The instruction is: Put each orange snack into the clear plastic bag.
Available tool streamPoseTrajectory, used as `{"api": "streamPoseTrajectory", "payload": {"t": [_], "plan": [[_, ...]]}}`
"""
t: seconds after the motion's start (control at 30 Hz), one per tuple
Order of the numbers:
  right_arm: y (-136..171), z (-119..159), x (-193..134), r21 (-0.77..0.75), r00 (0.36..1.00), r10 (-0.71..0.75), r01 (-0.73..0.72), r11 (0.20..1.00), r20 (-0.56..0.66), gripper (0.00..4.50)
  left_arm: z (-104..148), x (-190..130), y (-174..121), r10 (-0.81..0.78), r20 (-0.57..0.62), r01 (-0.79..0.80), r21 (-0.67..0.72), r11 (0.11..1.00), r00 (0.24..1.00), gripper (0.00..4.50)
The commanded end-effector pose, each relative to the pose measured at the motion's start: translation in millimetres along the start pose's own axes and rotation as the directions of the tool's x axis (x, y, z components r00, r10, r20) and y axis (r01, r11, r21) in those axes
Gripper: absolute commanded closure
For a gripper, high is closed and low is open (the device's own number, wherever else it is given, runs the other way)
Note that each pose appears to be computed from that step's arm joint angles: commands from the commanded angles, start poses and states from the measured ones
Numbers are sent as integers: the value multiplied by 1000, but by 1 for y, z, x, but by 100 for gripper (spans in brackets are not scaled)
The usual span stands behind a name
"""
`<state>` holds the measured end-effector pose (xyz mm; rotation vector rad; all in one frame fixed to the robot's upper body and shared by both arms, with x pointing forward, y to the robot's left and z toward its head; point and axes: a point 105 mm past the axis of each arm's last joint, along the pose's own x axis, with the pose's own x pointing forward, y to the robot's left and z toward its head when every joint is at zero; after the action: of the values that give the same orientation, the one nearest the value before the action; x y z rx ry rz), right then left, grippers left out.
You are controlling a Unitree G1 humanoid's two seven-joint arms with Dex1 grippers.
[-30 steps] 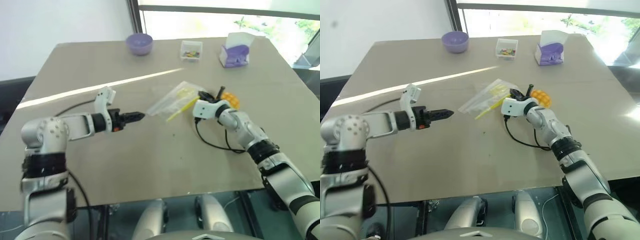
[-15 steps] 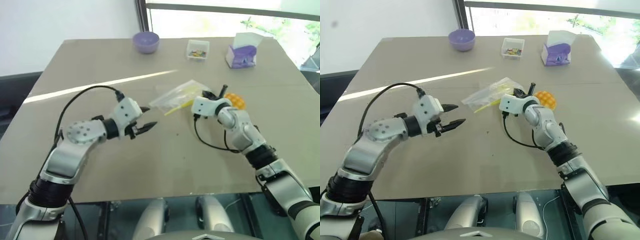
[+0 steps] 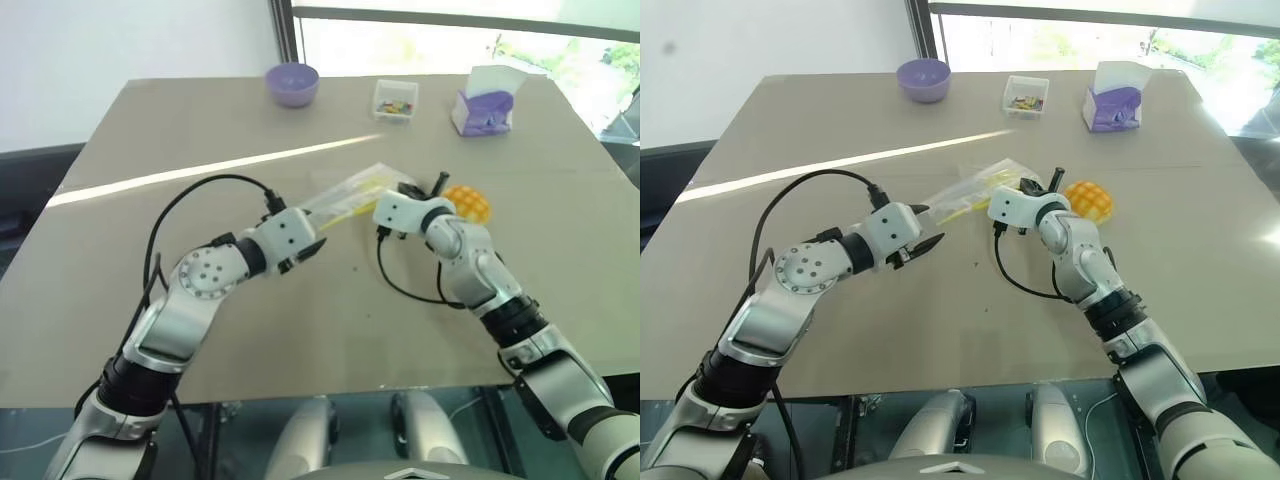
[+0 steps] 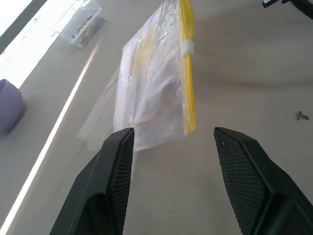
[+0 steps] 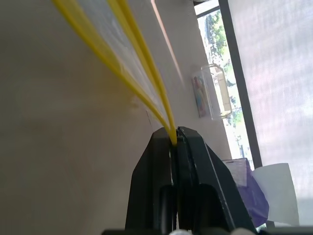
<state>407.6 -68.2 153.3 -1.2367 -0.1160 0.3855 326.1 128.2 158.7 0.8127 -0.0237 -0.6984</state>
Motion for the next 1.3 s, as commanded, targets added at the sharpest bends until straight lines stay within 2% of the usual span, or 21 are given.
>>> {"api": "streamPoseTrajectory", "payload": {"t": [0.03,0.47,0.5,0.53,0.67,0.9,1.0,1.13,1.17,1.3], "plan": [[-9,12,-4,-5,999,-28,28,1000,39,450,17,2,2,30,43,-33,66,997,999,176],[-8,18,-6,9,999,-22,21,1000,47,450,23,18,-6,36,39,-40,100,994,999,176],[-8,18,-7,9,999,-22,22,1000,47,450,23,19,-6,35,37,-39,103,994,999,225],[-8,18,-7,10,999,-22,22,1000,46,450,23,19,-7,32,37,-36,105,994,999,240],[-8,18,-8,11,999,-25,24,1000,46,450,22,21,-9,22,35,-26,106,994,999,434],[-9,17,-12,46,998,-8,5,999,60,450,17,20,-3,23,22,-26,126,992,999,443],[-10,12,-15,105,998,3,-10,994,62,372,12,16,4,29,19,-31,128,991,999,450],[-16,6,-20,226,996,-22,2,974,86,186,9,12,17,43,28,-47,134,990,999,450],[-16,6,-23,246,994,-15,-12,969,107,154,10,11,20,43,36,-47,137,989,998,450],[-19,4,-44,419,974,48,-139,897,220,154,12,8,35,41,67,-52,176,983,997,450]]}}
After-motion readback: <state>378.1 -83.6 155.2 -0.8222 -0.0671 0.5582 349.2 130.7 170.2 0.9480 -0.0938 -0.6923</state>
